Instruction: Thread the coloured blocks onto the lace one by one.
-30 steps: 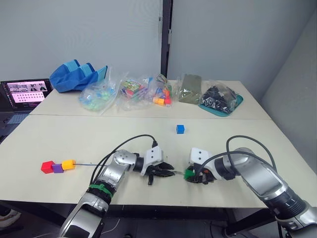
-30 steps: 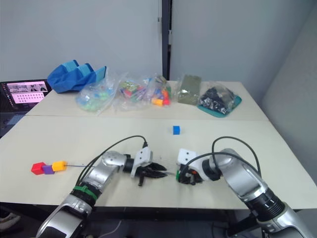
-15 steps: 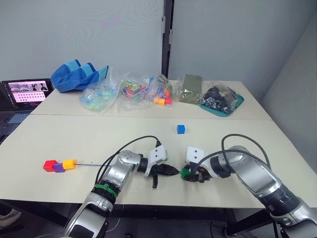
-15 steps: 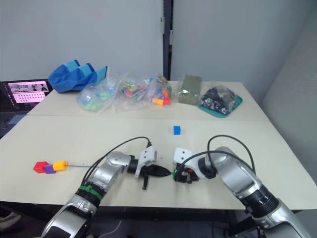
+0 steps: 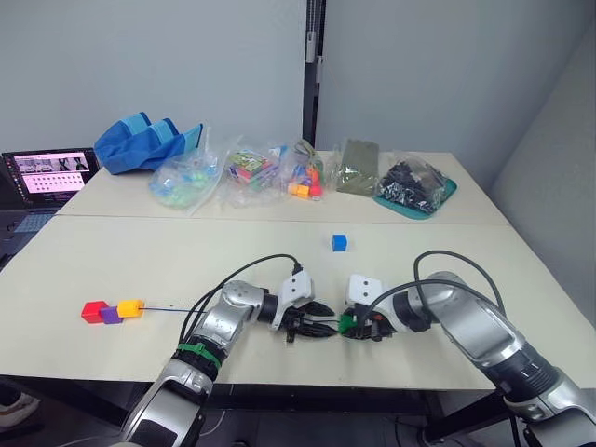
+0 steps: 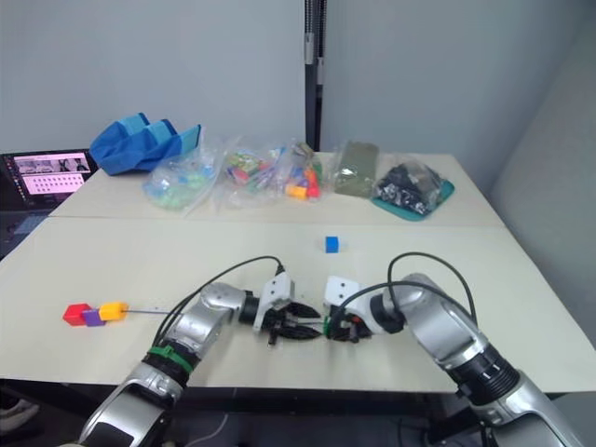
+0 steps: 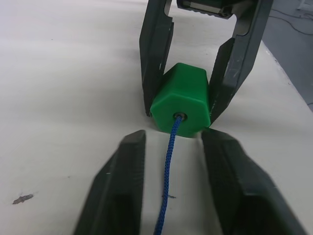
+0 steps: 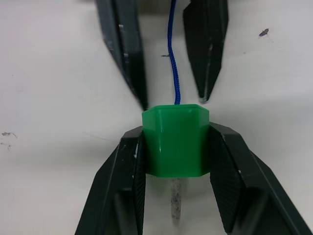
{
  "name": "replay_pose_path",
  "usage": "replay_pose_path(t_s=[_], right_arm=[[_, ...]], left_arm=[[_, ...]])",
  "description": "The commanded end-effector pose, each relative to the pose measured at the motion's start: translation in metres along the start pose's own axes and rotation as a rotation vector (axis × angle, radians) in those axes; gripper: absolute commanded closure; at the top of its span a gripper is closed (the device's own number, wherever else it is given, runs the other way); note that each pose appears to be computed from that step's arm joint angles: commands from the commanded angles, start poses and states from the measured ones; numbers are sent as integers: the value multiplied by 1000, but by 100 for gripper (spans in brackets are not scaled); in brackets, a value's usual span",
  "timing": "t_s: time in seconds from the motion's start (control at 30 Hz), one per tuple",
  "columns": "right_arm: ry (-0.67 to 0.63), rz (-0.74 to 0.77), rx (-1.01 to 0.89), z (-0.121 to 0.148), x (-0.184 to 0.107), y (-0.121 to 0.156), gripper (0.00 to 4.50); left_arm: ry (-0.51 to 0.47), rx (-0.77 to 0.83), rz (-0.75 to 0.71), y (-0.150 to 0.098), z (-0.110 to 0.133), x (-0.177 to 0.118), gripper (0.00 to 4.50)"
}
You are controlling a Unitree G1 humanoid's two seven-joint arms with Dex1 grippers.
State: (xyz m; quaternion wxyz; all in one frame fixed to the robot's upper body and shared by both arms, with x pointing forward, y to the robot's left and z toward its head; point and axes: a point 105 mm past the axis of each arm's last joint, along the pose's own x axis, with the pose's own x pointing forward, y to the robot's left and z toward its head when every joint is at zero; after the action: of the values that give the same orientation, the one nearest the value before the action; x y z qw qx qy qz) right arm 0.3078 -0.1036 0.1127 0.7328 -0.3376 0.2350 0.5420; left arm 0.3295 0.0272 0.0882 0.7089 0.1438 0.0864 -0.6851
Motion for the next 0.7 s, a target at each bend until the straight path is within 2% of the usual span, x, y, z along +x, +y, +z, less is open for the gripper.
replay_pose_path(t_s=[0.03, 0.07, 0.13, 0.17, 0.23, 0.33, 0.47, 0.7], right_arm=[[-16, -4, -22, 4, 2, 0, 323], [-16, -7, -20, 4, 1, 0, 323], [-24, -2, -19, 6, -2, 0, 217], [-22, -2, -22, 6, -4, 0, 179], [8, -19, -44, 7, -15, -3, 116], [-12, -56, -42, 15, -29, -7, 13], [-8, -85, -22, 16, -51, -5, 2], [42, -171, 45, 2, -74, -5, 2]], left_arm=[[21, 35, 5, 1, -2, -10, 131], [34, 47, 1, 0, -4, -11, 99], [52, 63, -16, -2, -7, -13, 35], [46, 63, -20, -3, -7, -12, 2], [24, 87, -33, -5, -3, -10, 0], [2, 209, 31, 3, 4, -6, 0], [-80, 205, -3, 0, 18, 3, 0], [-86, 228, -65, -5, 21, 24, 0]])
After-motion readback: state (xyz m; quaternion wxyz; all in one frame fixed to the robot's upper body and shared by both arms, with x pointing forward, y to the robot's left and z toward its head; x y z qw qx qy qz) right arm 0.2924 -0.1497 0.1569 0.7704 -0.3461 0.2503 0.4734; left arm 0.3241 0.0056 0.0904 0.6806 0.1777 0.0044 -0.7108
